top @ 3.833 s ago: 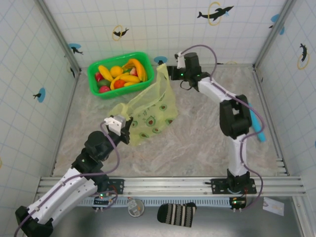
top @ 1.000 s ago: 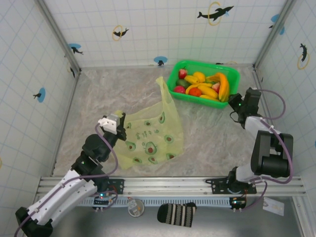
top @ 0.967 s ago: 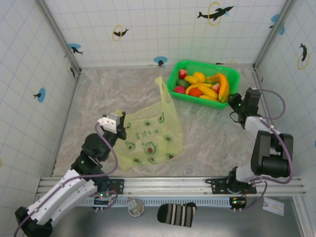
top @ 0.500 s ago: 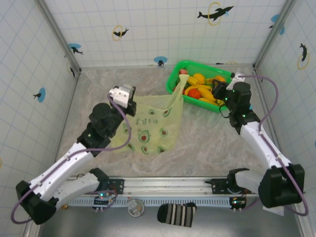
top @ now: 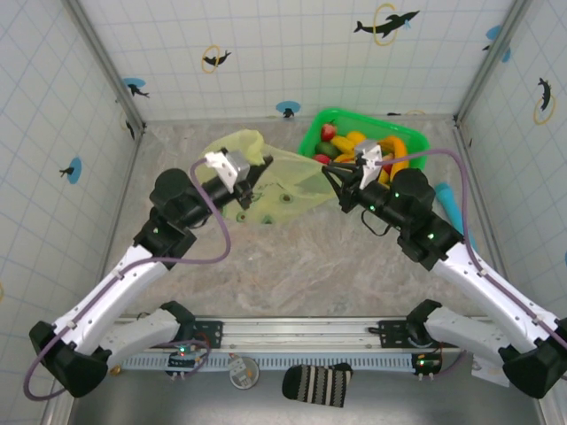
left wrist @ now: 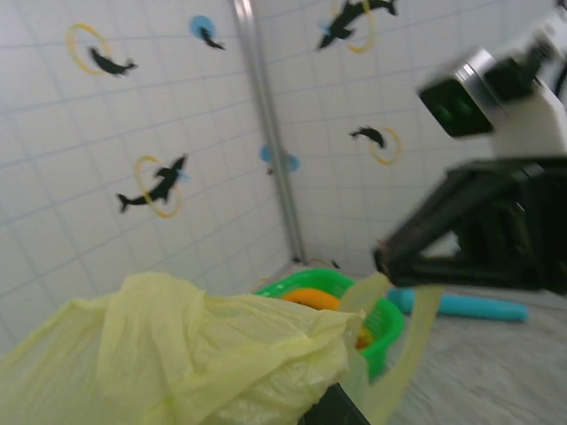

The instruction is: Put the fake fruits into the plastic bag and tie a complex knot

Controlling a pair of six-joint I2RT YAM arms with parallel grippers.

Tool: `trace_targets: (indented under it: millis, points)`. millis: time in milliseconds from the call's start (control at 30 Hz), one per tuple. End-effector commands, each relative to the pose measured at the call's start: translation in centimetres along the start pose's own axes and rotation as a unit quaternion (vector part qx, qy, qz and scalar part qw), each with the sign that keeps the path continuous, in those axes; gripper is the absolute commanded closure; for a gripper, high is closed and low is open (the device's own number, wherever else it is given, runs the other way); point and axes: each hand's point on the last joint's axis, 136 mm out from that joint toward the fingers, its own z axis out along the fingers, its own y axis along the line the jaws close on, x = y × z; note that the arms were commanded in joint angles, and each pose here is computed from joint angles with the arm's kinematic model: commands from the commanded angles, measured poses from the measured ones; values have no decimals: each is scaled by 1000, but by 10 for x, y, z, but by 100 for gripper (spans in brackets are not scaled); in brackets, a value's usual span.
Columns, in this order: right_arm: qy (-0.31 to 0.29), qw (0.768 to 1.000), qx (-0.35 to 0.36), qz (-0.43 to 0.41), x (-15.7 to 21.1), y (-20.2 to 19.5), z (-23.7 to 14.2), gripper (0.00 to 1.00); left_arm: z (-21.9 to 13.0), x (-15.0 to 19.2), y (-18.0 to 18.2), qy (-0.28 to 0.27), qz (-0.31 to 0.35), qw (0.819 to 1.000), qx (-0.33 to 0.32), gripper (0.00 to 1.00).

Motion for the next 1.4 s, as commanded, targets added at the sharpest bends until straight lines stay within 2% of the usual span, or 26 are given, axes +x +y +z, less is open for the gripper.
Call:
trace_targets:
  millis: [0, 167, 267, 433, 567, 700, 767, 800, 833, 867, 900, 933, 1000, 1100, 1167, 1367]
  points:
    - [21, 999, 7, -45, 3, 12, 5, 83, -17, 20, -49, 4, 6, 993, 116, 100]
    - [76, 996, 11, -52, 34, 17, 12, 85, -37, 54, -74, 44, -11, 987, 157, 100]
    - [124, 992, -11, -38, 67, 24, 21, 87, -44, 74, -77, 64, -28, 987, 147, 100]
    - [144, 989, -29, -1, 94, 32, 40, 91, -51, 74, -85, 42, -46, 985, 158, 100]
    - [197, 980, -37, 16, 127, 35, 76, 91, -53, 82, -93, 53, -65, 981, 177, 100]
    - [233, 972, -27, 30, 159, 31, 103, 90, -56, 85, -91, 47, -61, 984, 163, 100]
    - [236, 971, -14, 36, 172, 25, 113, 83, -59, 83, -91, 37, -59, 985, 157, 100]
    - [234, 972, -3, 38, 175, 20, 118, 76, -60, 83, -93, 35, -59, 985, 160, 100]
    - [220, 975, 11, 36, 174, 15, 124, 66, -61, 84, -95, 35, -61, 984, 165, 100]
    - [213, 977, 18, 25, 176, 13, 129, 53, -62, 86, -97, 38, -64, 983, 170, 100]
    - [207, 978, 18, 3, 178, 14, 131, 33, -62, 87, -97, 41, -65, 982, 171, 100]
    - [193, 980, 28, -30, 180, 14, 131, 2, -62, 87, -96, 42, -63, 983, 166, 100]
    - [187, 978, 32, -85, 190, 17, 128, 0, -63, 88, -91, 40, -56, 987, 147, 100]
    - [247, 962, 58, -105, 220, 4, 126, 0, -64, 86, -77, 35, -44, 993, 102, 100]
    - [260, 952, 99, -129, 236, -11, 116, 0, -65, 84, -66, 33, -38, 996, 66, 100]
    - [318, 931, 111, -143, 279, -26, 89, 1, -72, 82, -48, 10, -37, 999, -2, 100]
